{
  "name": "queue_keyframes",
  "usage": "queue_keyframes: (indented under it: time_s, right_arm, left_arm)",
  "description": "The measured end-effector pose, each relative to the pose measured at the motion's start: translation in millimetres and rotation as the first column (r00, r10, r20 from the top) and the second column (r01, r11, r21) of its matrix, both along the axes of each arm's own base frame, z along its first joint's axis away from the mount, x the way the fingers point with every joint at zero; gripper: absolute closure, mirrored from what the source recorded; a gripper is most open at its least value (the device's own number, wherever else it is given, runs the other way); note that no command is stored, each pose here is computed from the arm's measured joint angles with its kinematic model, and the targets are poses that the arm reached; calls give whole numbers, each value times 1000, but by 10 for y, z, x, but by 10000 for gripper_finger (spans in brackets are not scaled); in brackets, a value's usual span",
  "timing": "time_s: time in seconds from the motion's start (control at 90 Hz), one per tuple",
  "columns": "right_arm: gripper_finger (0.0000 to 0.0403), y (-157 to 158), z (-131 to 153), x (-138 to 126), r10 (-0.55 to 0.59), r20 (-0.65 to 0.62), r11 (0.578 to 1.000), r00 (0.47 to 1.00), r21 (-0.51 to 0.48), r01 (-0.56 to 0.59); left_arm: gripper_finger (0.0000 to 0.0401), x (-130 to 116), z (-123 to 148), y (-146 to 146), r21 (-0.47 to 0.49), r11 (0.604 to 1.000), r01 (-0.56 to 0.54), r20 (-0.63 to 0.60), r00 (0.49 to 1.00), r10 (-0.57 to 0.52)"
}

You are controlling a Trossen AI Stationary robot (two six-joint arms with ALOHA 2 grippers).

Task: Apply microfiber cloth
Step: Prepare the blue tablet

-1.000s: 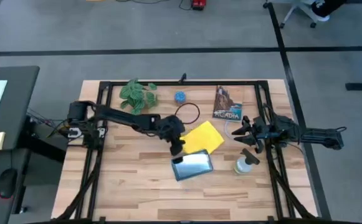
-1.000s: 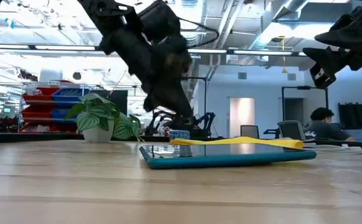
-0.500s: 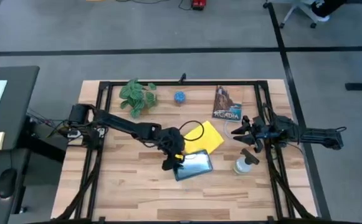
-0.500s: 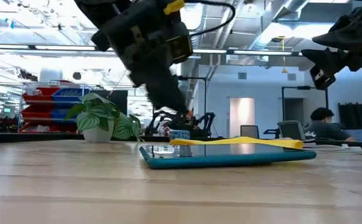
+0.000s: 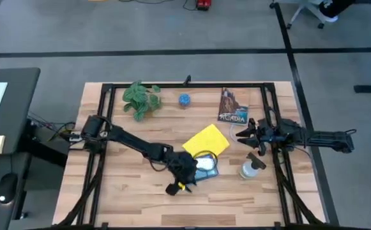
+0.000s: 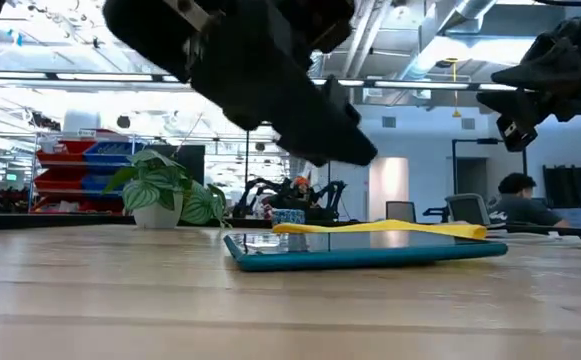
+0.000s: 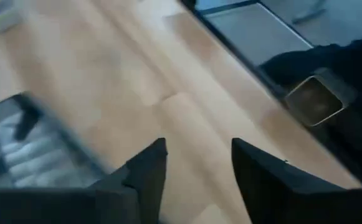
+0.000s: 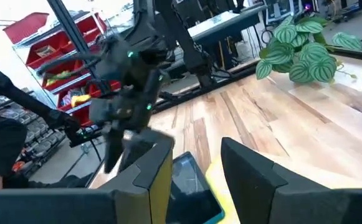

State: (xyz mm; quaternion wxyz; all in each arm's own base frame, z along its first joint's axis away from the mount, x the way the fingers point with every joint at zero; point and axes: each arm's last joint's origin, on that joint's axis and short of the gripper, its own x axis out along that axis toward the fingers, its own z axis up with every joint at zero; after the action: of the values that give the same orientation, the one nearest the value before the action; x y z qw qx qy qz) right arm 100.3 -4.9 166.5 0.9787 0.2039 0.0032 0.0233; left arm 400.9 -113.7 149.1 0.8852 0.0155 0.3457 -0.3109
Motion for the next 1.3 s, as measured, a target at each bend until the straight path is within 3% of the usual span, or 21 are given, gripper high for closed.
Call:
queue_keyframes:
  time_s: [0.178,0.311,0.389,0.622,0.756,0.922,1.0,1.1,1.144,1.3]
  right_arm:
    - [276,-2,-1,0,-5,-2,1000,1000,1,5]
    - [276,-2,-1,0,-5,-2,1000,1000,8,5]
    - [276,-2,-3,0,-5,-4,1000,1000,22,5]
    - [276,-2,-5,0,-5,-7,999,1000,35,5]
    - [276,-2,-5,0,-5,-8,999,1000,34,5]
    - [276,-2,-8,0,-5,-9,999,1000,35,5]
    - [276,-1,-7,0,-5,-9,999,1000,35,5]
    - [276,-2,-7,0,-5,-10,999,1000,35,5]
    - [276,-1,-6,0,-5,-9,999,1000,34,5]
    - [276,-1,-6,0,-4,-8,999,1000,35,4]
  left_arm:
    - [324,218,-235,-22,101,992,-72,-158,984,87]
    - [362,361,-228,-34,137,987,-82,-230,967,112]
    - [387,399,-184,-31,203,974,-104,-238,959,152]
    - [398,422,-32,46,458,856,-238,-121,938,325]
    - [400,429,68,101,527,796,-299,-42,926,376]
    - [401,419,144,213,563,749,-349,-15,902,432]
    - [401,382,261,226,538,763,-358,-25,898,439]
    - [401,351,359,143,403,875,-270,-103,936,337]
    - [401,334,332,115,361,904,-228,-139,946,294]
    - [401,334,-32,148,426,885,-191,-202,933,298]
